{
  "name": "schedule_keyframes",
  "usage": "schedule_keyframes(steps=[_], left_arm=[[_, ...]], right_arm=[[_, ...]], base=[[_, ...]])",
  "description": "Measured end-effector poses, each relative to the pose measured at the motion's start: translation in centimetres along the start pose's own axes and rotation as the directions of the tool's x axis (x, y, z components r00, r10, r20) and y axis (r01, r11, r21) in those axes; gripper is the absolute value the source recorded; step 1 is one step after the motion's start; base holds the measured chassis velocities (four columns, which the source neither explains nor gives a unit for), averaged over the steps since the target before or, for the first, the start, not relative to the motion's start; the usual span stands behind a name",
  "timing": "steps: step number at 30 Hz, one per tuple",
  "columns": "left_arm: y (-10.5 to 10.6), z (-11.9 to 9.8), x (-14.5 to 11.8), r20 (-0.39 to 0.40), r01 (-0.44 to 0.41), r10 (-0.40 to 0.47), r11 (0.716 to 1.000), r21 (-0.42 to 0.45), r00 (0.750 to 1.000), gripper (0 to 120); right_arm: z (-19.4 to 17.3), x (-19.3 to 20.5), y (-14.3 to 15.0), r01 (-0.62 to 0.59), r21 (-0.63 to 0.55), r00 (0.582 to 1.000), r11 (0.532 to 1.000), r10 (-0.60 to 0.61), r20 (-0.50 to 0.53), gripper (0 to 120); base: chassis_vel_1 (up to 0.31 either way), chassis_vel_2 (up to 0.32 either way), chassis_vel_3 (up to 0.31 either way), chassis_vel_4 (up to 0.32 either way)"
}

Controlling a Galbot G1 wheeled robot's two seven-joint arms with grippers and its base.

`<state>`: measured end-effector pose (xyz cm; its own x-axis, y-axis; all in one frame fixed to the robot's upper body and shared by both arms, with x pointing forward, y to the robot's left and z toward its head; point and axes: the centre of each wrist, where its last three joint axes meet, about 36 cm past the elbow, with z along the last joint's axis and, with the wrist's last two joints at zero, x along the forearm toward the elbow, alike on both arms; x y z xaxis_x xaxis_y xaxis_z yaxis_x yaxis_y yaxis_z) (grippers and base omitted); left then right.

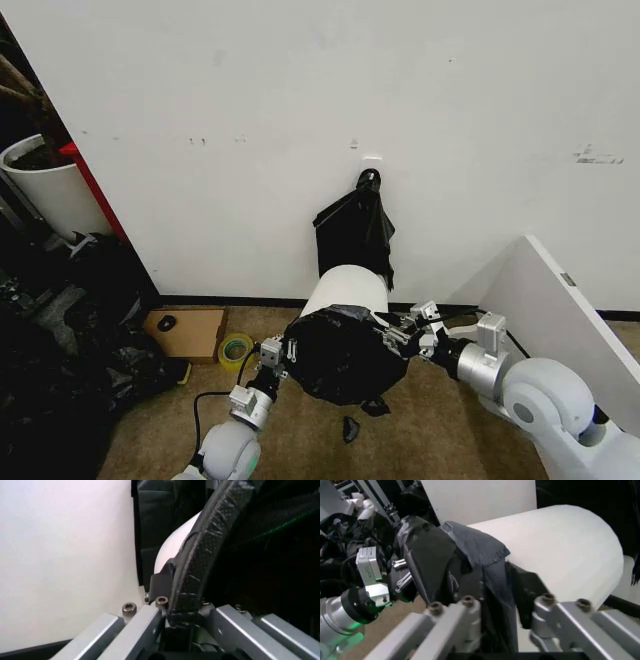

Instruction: Place the garbage bag over the trash bin.

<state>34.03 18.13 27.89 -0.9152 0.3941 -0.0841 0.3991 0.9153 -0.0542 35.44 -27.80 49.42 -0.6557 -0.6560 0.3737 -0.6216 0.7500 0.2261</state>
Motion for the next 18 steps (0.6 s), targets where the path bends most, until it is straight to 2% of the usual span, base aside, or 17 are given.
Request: schedule_keyframes(steps=[1, 3, 5, 12, 18], left_arm=[[0.0, 0.0, 0.0, 0.0, 0.0, 0.0, 1.0, 0.0, 1.0, 0], [-0.1, -0.1, -0.1, 0.001, -0.001, 0.001, 1.0, 0.006, 1.0, 0], [-0.2, -0.1, -0.2, 0.003, -0.001, 0.001, 1.0, 0.014, 1.0, 0], [-0.2, -0.3, -0.3, 0.006, 0.0, 0.0, 1.0, 0.026, 1.0, 0], [-0.5, -0.8, -0.1, 0.012, 0.001, -0.002, 0.998, 0.056, 1.0, 0]], right_arm=[[0.0, 0.0, 0.0, 0.0, 0.0, 1.0, 1.0, 0.0, 0.0, 16], [0.1, -0.1, -0.2, -0.003, -0.005, 1.0, 1.0, 0.003, 0.007, 5], [0.2, -0.2, -0.3, -0.004, -0.011, 1.0, 1.0, 0.005, 0.014, 0], [0.5, -0.6, -0.6, -0.005, -0.02, 0.999, 1.0, 0.006, 0.05, 0], [1.3, -1.4, -0.9, 0.003, -0.024, 0.984, 1.0, 0.001, 0.176, 0]], base=[[0.0, 0.0, 0.0, 0.0], [0.0, 0.0, 0.0, 0.0], [0.0, 0.0, 0.0, 0.0], [0.0, 0.0, 0.0, 0.0], [0.0, 0.0, 0.0, 0.0]])
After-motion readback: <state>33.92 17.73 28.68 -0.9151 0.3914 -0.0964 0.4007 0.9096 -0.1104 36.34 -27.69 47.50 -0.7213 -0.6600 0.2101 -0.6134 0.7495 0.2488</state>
